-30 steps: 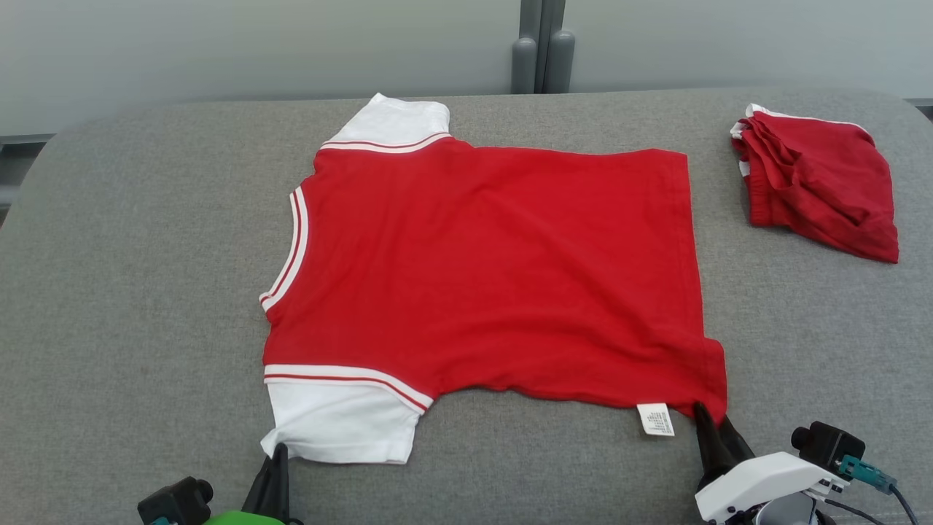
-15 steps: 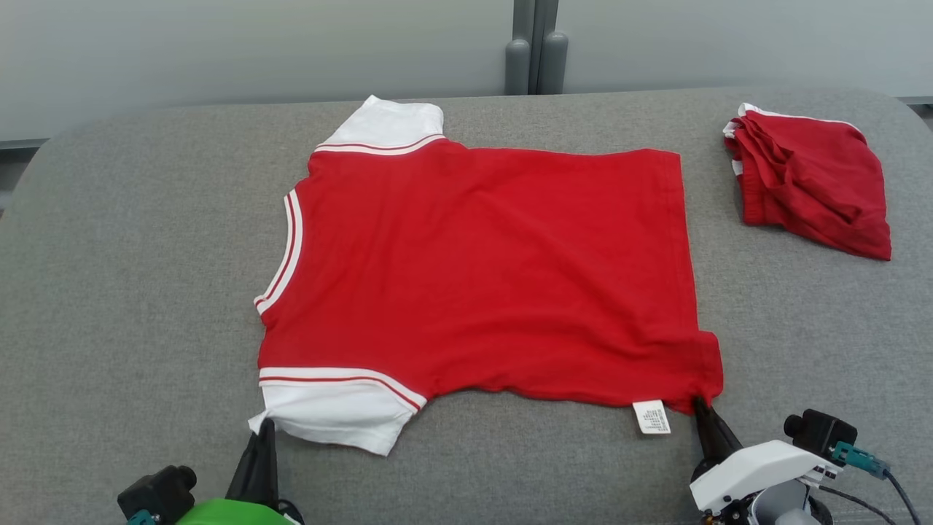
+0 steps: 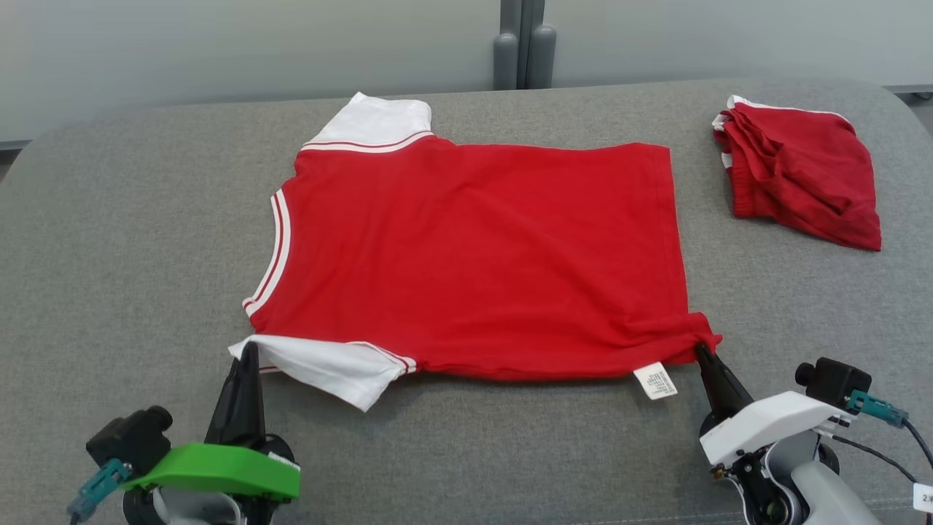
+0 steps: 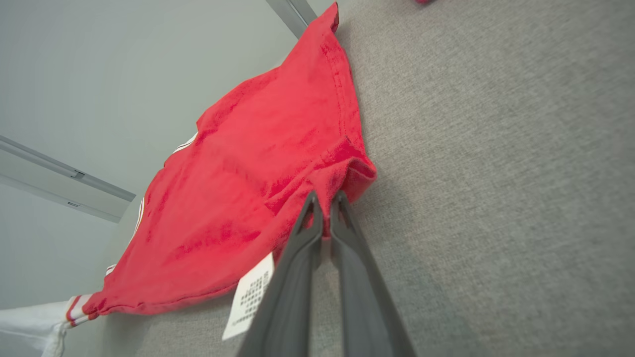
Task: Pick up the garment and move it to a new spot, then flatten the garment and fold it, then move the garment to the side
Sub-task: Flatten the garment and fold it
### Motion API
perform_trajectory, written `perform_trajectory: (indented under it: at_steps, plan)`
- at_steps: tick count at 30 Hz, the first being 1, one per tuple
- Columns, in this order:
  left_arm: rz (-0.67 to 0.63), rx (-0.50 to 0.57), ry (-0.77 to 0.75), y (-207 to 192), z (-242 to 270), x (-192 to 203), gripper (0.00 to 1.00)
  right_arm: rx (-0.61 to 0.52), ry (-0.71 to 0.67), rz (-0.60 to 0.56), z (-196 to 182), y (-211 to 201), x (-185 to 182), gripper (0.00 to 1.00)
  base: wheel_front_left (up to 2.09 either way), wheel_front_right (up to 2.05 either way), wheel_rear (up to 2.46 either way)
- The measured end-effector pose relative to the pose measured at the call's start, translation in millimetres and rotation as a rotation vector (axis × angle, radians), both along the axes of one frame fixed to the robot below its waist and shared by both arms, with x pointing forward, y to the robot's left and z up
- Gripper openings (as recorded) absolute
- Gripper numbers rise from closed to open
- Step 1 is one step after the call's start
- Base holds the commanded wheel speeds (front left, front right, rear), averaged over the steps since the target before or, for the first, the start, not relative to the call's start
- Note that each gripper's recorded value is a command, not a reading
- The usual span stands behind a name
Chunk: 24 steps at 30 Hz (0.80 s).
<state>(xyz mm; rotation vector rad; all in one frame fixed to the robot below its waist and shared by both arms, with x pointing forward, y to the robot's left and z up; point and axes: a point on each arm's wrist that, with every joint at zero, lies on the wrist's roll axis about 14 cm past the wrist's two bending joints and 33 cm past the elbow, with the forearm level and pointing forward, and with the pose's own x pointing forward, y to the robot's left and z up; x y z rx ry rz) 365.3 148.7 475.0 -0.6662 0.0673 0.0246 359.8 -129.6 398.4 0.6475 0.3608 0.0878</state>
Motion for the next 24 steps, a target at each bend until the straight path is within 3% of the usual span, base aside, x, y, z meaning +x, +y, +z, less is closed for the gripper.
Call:
perform_trajectory:
  at_steps: [10, 24]
  plan:
    - [-0.018, 0.038, -0.107, -7, 35, 48, 0.0, -0.02, -0.031, 0.063, 23, 0, 41, 0.0, 0.0, 0.0, 0.0]
    - [-0.048, 0.115, -0.031, -21, 13, 112, 0.0, -0.094, 0.04, 0.105, 20, -4, 98, 0.0, 0.0, 0.0, 0.0]
